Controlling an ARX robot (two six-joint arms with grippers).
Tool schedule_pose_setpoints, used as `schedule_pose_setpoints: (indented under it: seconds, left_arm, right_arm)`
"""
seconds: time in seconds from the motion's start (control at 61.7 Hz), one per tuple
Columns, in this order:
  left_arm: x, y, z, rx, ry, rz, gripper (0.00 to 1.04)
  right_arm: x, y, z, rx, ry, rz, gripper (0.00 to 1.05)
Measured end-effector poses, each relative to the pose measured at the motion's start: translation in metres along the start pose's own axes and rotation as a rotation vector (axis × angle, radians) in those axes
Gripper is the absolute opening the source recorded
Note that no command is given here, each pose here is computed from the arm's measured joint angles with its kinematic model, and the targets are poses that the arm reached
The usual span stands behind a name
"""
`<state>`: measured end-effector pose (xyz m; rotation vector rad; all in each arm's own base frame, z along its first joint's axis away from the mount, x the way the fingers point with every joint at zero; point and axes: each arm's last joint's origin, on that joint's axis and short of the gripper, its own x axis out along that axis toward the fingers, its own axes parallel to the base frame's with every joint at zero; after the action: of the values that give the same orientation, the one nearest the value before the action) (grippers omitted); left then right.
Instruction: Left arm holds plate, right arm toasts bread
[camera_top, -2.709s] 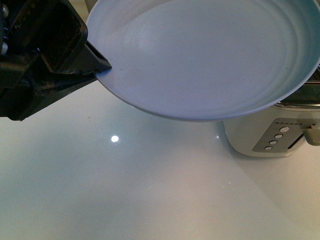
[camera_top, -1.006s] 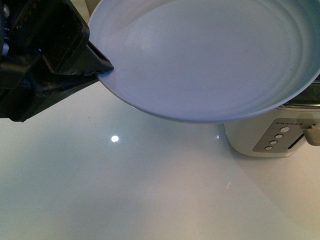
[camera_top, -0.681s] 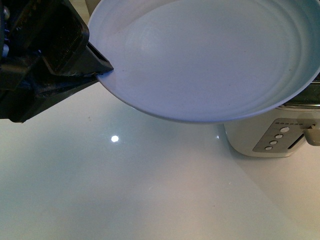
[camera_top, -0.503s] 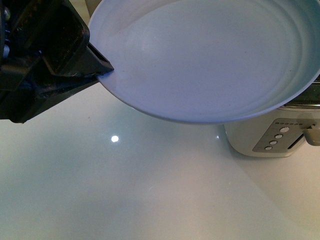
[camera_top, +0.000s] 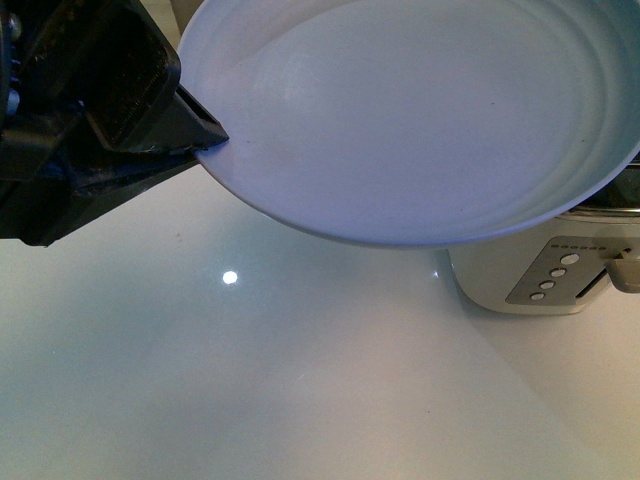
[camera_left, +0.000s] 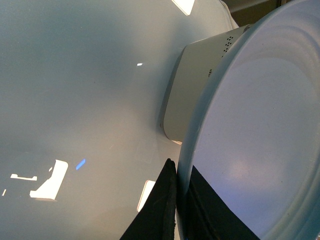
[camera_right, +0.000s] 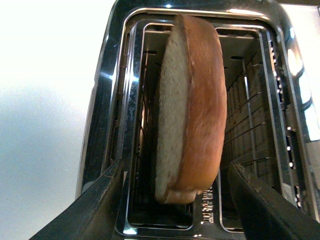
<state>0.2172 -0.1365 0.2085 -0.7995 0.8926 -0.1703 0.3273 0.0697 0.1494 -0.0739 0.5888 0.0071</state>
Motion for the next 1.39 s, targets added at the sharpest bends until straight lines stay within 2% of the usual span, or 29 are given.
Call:
schedule_pose_setpoints:
  seconds: [0.211, 0.26, 0.519, 1.087, 1.217, 1.298, 1.395]
  left_arm:
    - [0.0, 0.0, 0.0, 0.001, 0.001, 0.0, 0.03]
    - [0.0, 0.0, 0.0, 0.002, 0.001, 0.0, 0.03]
    - [0.0, -0.001, -0.001, 0.004, 0.0, 0.0, 0.03]
    - [0.0, 0.001, -0.002, 0.009, -0.003, 0.008, 0.03]
    - [0.001, 0.001, -0.002, 0.008, -0.003, 0.009, 0.03]
    - [0.0, 0.001, -0.002, 0.009, -0.003, 0.008, 0.03]
    - [0.0, 0.001, -0.002, 0.008, -0.005, 0.01, 0.03]
  right_arm:
    - [-0.026, -0.009, 0.011, 0.024, -0.085, -0.009, 0.95]
    - [-0.032, -0.011, 0.014, 0.033, -0.105, -0.007, 0.97]
    - [-0.079, -0.024, 0.023, 0.072, -0.22, -0.02, 0.96]
    - [-0.177, -0.032, 0.012, 0.133, -0.381, -0.099, 0.96]
    - [-0.187, -0.034, 0.01, 0.136, -0.408, -0.094, 0.96]
    - [-0.186, -0.036, 0.002, 0.113, -0.529, -0.009, 0.83]
    - [-0.184, -0.04, -0.012, 0.096, -0.582, 0.013, 0.69]
